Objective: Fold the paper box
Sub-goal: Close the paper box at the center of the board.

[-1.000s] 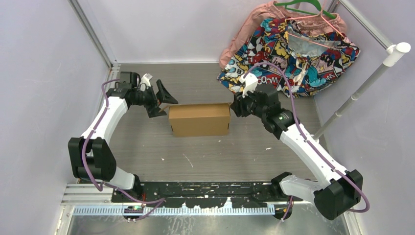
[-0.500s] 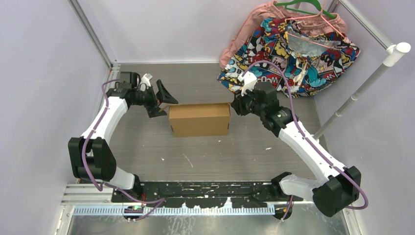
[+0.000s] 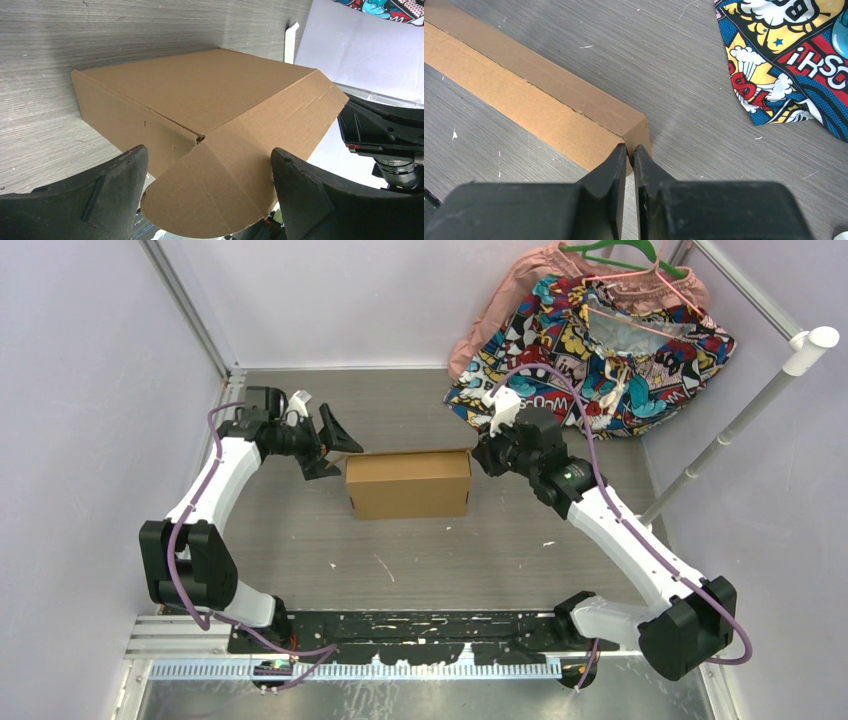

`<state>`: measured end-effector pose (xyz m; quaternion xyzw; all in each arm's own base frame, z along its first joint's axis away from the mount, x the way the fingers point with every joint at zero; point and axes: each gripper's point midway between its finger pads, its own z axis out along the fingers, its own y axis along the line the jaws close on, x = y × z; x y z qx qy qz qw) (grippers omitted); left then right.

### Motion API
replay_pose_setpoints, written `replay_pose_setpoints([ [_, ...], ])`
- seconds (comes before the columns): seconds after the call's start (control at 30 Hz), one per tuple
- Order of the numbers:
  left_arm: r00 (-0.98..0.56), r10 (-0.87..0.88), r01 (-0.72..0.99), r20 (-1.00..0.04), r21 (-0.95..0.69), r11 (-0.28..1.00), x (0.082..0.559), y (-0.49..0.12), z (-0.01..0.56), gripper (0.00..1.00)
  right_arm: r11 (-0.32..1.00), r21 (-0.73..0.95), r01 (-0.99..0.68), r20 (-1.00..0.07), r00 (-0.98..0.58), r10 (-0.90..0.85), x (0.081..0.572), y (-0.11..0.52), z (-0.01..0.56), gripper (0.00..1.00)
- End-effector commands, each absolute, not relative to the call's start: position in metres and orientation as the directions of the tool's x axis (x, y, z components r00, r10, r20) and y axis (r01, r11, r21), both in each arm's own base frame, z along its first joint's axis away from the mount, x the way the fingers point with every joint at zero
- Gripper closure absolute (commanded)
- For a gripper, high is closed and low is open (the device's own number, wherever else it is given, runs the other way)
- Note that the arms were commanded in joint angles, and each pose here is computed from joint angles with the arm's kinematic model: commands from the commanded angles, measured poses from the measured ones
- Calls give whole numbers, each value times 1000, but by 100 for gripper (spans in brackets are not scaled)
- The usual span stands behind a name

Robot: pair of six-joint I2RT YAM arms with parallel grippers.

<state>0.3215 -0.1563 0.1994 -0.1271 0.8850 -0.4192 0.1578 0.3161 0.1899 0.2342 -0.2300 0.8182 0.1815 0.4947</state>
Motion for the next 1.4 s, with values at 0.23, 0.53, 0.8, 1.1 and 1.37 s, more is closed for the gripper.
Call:
replay_pose_setpoints([
  [0.23, -898, -366, -67, -243, -748, 661, 324, -142, 213, 25, 834, 39, -550, -922, -341, -182, 323, 191, 263, 84],
  [0.53, -891, -372, -61, -261, -742, 668, 323, -139, 220, 27, 838, 39, -545, -922, -343, -179, 324, 190, 265, 98],
  [0.8, -879, -377, -52, -291, -729, 683, 322, -135, 227, 29, 839, 40, -543, -920, -348, -181, 324, 191, 264, 98],
  [1.1, -832, -386, -30, -400, -661, 750, 319, -119, 245, 47, 839, 43, -543, -919, -350, -179, 323, 192, 264, 98],
  [1.37, -820, -351, 31, -453, -647, 762, 314, -118, 257, 43, 838, 46, -543, -917, -355, -180, 324, 192, 263, 98],
])
